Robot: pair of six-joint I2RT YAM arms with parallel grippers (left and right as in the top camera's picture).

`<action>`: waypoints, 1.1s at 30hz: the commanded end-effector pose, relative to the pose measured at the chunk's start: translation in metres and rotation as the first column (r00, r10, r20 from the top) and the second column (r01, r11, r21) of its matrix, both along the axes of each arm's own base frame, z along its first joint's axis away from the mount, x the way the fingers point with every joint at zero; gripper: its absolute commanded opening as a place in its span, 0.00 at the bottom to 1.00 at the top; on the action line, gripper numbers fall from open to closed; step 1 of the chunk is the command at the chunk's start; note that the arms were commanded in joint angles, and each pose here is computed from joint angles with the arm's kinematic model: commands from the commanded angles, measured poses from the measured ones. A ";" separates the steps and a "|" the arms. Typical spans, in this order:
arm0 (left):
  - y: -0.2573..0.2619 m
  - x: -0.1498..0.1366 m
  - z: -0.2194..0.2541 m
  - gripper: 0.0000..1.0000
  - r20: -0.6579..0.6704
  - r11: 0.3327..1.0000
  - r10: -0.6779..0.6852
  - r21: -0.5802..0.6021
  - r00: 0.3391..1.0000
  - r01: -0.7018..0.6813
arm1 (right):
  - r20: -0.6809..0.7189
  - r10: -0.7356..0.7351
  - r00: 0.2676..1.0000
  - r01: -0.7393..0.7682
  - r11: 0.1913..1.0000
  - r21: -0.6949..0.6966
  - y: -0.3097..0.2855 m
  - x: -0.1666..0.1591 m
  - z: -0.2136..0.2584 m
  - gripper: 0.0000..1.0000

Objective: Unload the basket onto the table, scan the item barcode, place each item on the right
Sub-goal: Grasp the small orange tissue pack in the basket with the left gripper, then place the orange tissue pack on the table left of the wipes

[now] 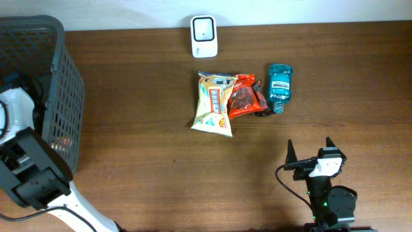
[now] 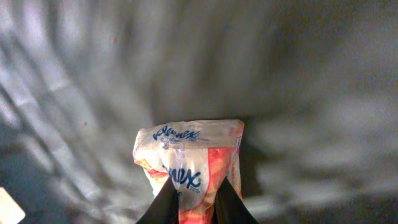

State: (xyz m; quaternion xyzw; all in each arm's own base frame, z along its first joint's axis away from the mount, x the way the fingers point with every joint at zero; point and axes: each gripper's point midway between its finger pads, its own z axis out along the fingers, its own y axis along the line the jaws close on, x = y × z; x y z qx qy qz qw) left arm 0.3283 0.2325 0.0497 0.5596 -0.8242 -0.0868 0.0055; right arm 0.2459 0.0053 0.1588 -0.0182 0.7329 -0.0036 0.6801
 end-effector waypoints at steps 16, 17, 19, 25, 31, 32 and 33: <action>-0.257 0.104 0.354 0.00 0.769 0.626 -0.585 0.225 0.259 0.746 | -0.005 0.000 1.000 0.000 1.000 0.003 0.001 0.000 -0.004 0.99; -0.288 0.107 0.335 0.00 0.712 0.580 -0.646 0.223 0.275 0.783 | -0.005 0.000 1.000 0.000 1.000 0.003 0.001 0.000 -0.004 0.98; -0.331 0.104 0.282 0.00 0.541 0.501 -0.772 0.194 0.334 0.843 | -0.005 0.000 1.000 0.000 1.000 0.003 0.001 0.000 -0.004 0.99; -0.397 0.065 0.096 0.11 0.159 0.325 -0.929 -0.077 0.334 0.942 | -0.005 0.000 1.000 0.000 1.000 0.003 0.001 0.000 -0.004 0.98; -0.404 0.084 0.004 0.27 0.175 0.317 -0.934 0.003 0.312 0.948 | -0.005 0.000 1.000 0.000 1.000 0.003 0.001 0.000 -0.004 0.99; -0.401 0.095 0.002 0.29 0.172 0.323 -0.935 0.061 0.309 0.944 | -0.005 0.000 1.000 0.000 1.000 0.003 0.001 0.000 -0.004 0.99; -0.403 0.101 0.001 0.30 0.189 0.324 -0.934 0.083 0.305 0.942 | -0.005 0.000 1.000 0.000 1.000 0.003 0.001 0.000 -0.004 0.99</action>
